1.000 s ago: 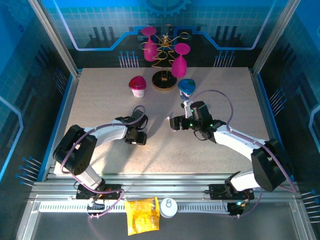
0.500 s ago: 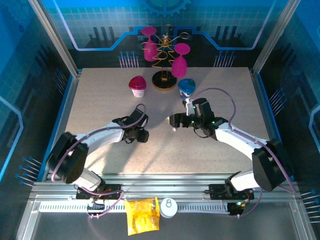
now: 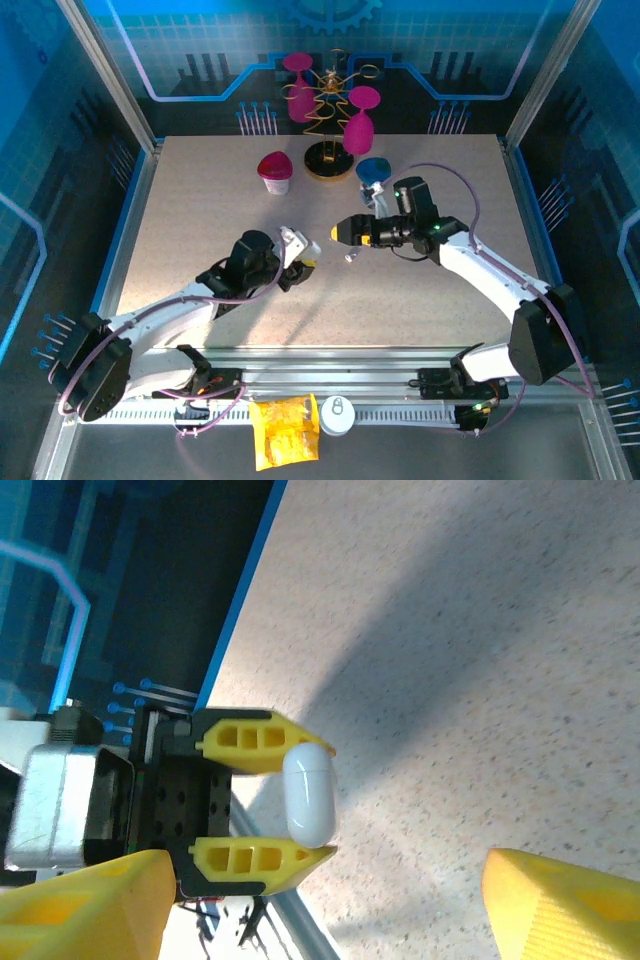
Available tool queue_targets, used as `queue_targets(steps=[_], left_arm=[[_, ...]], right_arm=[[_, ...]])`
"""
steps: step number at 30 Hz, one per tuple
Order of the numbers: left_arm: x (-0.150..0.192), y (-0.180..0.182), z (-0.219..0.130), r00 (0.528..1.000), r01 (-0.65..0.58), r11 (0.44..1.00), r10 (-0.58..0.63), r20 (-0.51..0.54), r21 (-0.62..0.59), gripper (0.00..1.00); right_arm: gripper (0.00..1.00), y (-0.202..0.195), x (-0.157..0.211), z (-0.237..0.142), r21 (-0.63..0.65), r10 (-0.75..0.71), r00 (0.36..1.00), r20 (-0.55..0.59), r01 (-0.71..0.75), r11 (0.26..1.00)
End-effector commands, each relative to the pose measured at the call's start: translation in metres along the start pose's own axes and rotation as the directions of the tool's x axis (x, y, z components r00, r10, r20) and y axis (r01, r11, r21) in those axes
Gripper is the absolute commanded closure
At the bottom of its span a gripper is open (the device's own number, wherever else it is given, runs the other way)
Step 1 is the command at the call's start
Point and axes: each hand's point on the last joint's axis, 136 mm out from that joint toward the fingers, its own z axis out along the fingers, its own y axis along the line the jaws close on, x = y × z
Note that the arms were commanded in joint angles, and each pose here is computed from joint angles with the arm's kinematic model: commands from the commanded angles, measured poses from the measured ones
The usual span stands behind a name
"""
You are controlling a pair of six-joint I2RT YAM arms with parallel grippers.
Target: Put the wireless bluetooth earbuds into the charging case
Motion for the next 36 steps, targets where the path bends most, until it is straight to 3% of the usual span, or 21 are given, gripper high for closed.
queue_targets(steps=[1, 7, 13, 21, 24, 26, 29, 31, 36], left_arm=[[-0.031, -0.012, -0.006, 0.976, -0.175, 0.984, 0.17, 0.133, 0.03, 0.67], [-0.037, -0.022, -0.008, 0.961, -0.236, 0.971, 0.227, 0.155, 0.041, 0.67], [-0.039, -0.028, -0.011, 0.953, -0.264, 0.963, 0.254, 0.167, 0.044, 0.67], [-0.039, -0.029, -0.012, 0.949, -0.278, 0.96, 0.268, 0.167, 0.041, 0.65], [-0.042, -0.029, -0.012, 0.952, -0.263, 0.964, 0.254, 0.172, 0.035, 0.52], [-0.046, -0.028, -0.015, 0.958, -0.227, 0.973, 0.217, 0.188, 0.031, 0.29], [-0.057, -0.027, -0.021, 0.961, -0.144, 0.989, 0.13, 0.246, 0.038, 0.09], [-0.064, -0.028, -0.027, 0.955, -0.081, 0.995, 0.059, 0.291, 0.063, 0.02], [-0.088, -0.033, -0.047, 0.882, 0.086, 0.966, -0.187, 0.433, 0.242, 0.01]], right_arm=[[0.21, 0.023, 0.011, 0.004, -0.058, 0.014, 0.997, -0.078, -0.019, 0.998], [0.26, 0.032, 0.02, 0.023, -0.058, 0.008, 0.991, -0.13, -0.016, 0.998], [0.41, 0.023, 0.028, 0.033, -0.015, 0.027, 0.986, -0.164, -0.03, 0.999], [0.78, 0.021, 0.029, 0.034, 0.0, 0.011, 0.987, -0.157, -0.012, 1.0], [0.85, 0.025, 0.025, 0.03, -0.02, -0.044, 0.992, -0.121, 0.041, 0.999], [0.86, 0.028, 0.02, 0.025, -0.034, -0.099, 0.992, -0.075, 0.097, 0.995], [0.87, 0.03, 0.009, 0.012, -0.04, -0.183, 0.983, 0.007, 0.184, 0.982], [0.88, 0.031, 0.003, 0.001, -0.043, -0.235, 0.97, 0.065, 0.238, 0.97], [0.92, 0.048, -0.011, -0.034, -0.112, -0.36, 0.899, 0.249, 0.396, 0.911]])
